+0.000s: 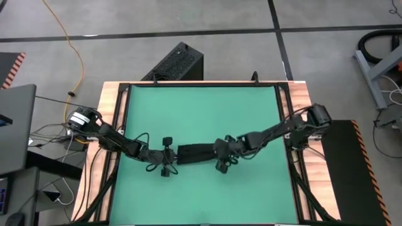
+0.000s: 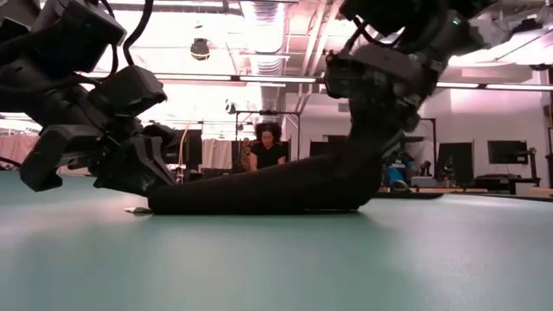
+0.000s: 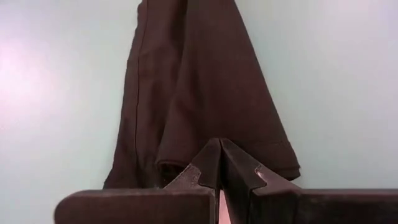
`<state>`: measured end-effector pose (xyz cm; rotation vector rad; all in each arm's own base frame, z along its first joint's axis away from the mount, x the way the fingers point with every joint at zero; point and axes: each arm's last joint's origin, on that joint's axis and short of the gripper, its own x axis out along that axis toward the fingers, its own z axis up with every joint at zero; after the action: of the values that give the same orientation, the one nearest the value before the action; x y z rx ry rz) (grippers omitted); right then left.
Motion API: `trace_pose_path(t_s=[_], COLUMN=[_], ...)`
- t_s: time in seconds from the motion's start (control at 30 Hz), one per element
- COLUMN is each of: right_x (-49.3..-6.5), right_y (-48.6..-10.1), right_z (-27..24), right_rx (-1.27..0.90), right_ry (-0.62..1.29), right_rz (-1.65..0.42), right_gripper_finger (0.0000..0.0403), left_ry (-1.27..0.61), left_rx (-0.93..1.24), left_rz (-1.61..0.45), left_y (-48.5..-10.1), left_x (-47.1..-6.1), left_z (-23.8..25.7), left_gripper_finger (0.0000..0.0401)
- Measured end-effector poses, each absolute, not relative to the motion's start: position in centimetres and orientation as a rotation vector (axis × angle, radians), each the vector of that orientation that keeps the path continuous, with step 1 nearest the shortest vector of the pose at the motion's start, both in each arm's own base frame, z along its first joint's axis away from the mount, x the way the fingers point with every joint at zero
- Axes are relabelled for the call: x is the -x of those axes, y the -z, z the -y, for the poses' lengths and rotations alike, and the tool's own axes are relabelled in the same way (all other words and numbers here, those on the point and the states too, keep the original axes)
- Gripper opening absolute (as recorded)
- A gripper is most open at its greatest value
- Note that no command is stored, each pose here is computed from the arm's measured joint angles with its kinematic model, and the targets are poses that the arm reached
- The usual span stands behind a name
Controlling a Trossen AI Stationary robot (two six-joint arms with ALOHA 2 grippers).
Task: Roll towel into tight, uniform cylinder
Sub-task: Roll the black towel
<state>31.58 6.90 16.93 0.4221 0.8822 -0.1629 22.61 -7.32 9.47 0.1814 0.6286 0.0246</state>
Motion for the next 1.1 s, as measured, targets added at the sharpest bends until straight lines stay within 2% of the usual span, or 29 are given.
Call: trace_pose_path(t_s=[0.13,0.27,0.53,0.7,0.83,0.97,1.1], right_x=[-31.9,-32.0,-32.2,-32.1,-32.1,-32.1,-32.1], right_y=[-17.3,-17.1,-17.0,-16.9,-16.9,-16.9,-16.9], right_z=[-4.6,-2.5,-0.4,0.1,0.0,-0.4,-0.5], right_rx=[-0.59,-0.662,-0.721,-0.709,-0.694,-0.683,-0.68], right_ry=[0.215,0.275,0.269,0.272,0.263,0.25,0.245], right_rz=[-0.881,-0.888,-0.89,-0.902,-0.907,-0.913,-0.911], right_gripper_finger=[0.0019,0.0019,0.0019,0.0019,0.0019,0.0019,0.0019], left_ry=[-0.013,0.029,0.059,0.075,-0.039,-0.2,-0.188], left_rx=[-0.177,-0.165,-0.154,-0.17,-0.189,-0.278,-0.307], left_rz=[-0.639,-0.648,-0.657,-0.574,-0.448,-0.386,-0.389], left_y=[-9.4,-9.4,-9.3,-10.6,-12.8,-13.3,-12.1], left_x=[-22.6,-22.5,-22.5,-22.4,-22.4,-22.6,-23.9], left_z=[7.3,7.5,7.5,8.6,9.1,8.5,7.2], left_gripper_finger=[0.0,0.0,0.0,0.0,0.0,0.0,0.0])
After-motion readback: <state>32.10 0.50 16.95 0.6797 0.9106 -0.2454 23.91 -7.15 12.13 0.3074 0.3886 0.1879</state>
